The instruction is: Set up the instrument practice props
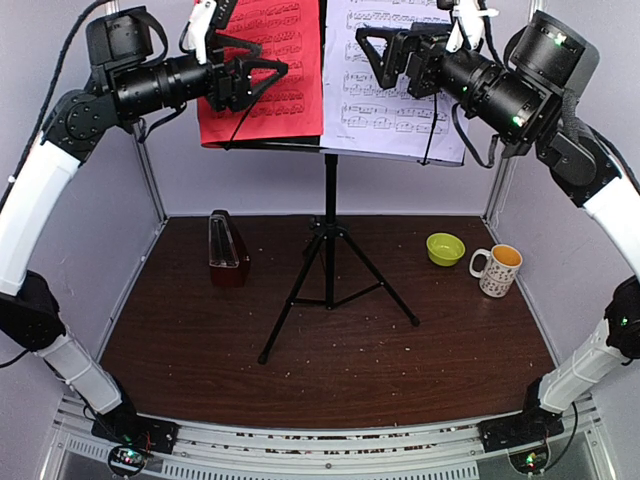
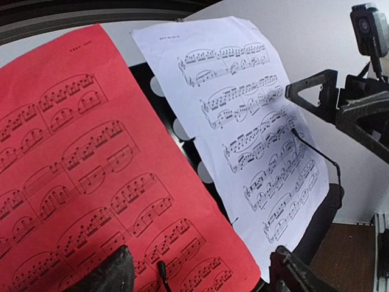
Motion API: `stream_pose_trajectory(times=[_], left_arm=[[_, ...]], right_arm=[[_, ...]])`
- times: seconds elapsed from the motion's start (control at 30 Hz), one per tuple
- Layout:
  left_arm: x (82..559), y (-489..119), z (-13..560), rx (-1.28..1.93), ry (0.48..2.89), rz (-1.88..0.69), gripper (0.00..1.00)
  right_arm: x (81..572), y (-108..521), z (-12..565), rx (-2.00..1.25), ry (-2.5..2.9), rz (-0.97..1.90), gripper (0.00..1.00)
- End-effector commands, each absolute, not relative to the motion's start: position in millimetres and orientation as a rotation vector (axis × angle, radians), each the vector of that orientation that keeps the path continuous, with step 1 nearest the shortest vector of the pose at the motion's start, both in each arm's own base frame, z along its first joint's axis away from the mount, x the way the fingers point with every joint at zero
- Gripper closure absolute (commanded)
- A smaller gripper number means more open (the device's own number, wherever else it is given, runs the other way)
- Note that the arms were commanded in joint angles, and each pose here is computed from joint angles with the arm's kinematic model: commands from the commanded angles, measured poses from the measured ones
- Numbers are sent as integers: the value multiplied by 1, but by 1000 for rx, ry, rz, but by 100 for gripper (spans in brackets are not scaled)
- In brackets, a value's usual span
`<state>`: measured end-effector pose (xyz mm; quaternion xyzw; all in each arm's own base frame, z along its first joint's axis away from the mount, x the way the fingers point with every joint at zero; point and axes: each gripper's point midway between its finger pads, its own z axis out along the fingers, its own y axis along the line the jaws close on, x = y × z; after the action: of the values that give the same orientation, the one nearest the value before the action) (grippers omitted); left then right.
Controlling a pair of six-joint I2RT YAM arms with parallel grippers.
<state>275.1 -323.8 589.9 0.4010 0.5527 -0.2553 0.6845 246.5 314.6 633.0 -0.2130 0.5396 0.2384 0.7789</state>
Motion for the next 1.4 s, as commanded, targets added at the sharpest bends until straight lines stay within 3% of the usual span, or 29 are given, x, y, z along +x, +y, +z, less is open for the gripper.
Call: stream_pose_trajectory(times=[0.0,0.4,0.87,1.37], left_arm=[[257,-296,618,826,1174,-568,20],[270,-233,610,595,1284,-573,15],[301,-198,595,483,1331,-678,34],[351,-199,622,441,1277,-778,37]], right_arm=[[239,295,640,-413,1161,529,1],[229,267,631,-366,1188,545,0],[226,260,618,-372,1223,548,1],[223,251,616,-369,1230,536,1]])
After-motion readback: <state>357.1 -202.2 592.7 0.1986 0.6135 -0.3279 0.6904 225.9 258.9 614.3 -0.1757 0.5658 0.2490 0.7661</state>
